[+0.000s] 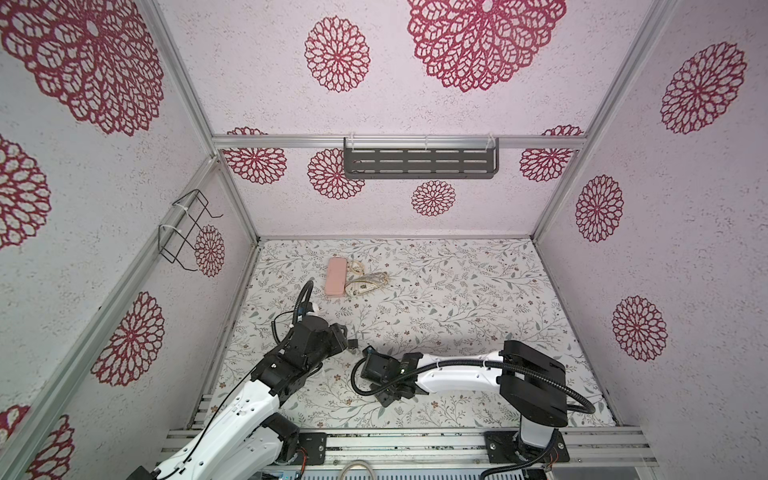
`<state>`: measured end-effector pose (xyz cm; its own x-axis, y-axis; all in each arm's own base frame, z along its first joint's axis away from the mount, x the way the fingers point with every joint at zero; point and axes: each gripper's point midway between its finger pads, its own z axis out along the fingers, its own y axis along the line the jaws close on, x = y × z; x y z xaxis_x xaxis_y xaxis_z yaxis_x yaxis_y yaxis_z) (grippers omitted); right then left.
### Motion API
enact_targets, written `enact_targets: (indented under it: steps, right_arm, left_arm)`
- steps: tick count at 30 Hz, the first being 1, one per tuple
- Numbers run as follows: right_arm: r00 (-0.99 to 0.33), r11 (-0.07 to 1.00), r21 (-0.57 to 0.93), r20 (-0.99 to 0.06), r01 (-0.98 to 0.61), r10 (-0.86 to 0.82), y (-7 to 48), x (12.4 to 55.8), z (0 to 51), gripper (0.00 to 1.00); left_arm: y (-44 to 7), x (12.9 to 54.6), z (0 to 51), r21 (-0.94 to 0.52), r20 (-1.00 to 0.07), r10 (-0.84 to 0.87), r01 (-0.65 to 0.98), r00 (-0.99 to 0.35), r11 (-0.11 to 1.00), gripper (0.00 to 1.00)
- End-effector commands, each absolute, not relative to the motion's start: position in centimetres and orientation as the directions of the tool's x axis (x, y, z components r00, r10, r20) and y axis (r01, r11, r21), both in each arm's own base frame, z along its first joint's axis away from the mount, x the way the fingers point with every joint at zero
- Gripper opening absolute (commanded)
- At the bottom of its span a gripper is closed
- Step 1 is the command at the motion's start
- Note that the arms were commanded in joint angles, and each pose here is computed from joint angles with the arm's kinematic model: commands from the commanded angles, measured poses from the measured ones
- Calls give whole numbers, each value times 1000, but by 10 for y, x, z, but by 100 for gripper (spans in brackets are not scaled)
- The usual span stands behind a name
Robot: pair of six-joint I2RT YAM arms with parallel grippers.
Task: Unlock with the key
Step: 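Lower the right gripper and close it on the silver key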
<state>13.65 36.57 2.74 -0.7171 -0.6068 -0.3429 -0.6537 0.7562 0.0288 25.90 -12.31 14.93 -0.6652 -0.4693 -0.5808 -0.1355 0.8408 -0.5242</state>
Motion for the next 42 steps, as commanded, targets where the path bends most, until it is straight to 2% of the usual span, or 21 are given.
enact_targets:
  steps: [1,6,14,18,42]
  right_arm:
    - [-704,764,-59,-350,-642,-618,347,148,41,54]
    - [-696,761,-52,-371,-646,-616,345,152,52,54]
    - [-721,750,102,-386,-653,-575,372,141,54,51]
    - [-726,755,98,-376,-649,-575,371,141,49,45]
    - [-753,774,104,-340,-625,-563,361,140,29,25]
  left_arm:
    - [-129,265,150,-565,-565,-497,-130,-658,815,58]
    - [-131,268,151,-564,-565,-494,-127,-661,816,58]
    - [-127,268,158,-564,-581,-502,-128,-641,816,58]
    - [-126,268,159,-564,-583,-502,-126,-639,816,58]
    - [-130,267,154,-570,-569,-498,-122,-655,812,58]
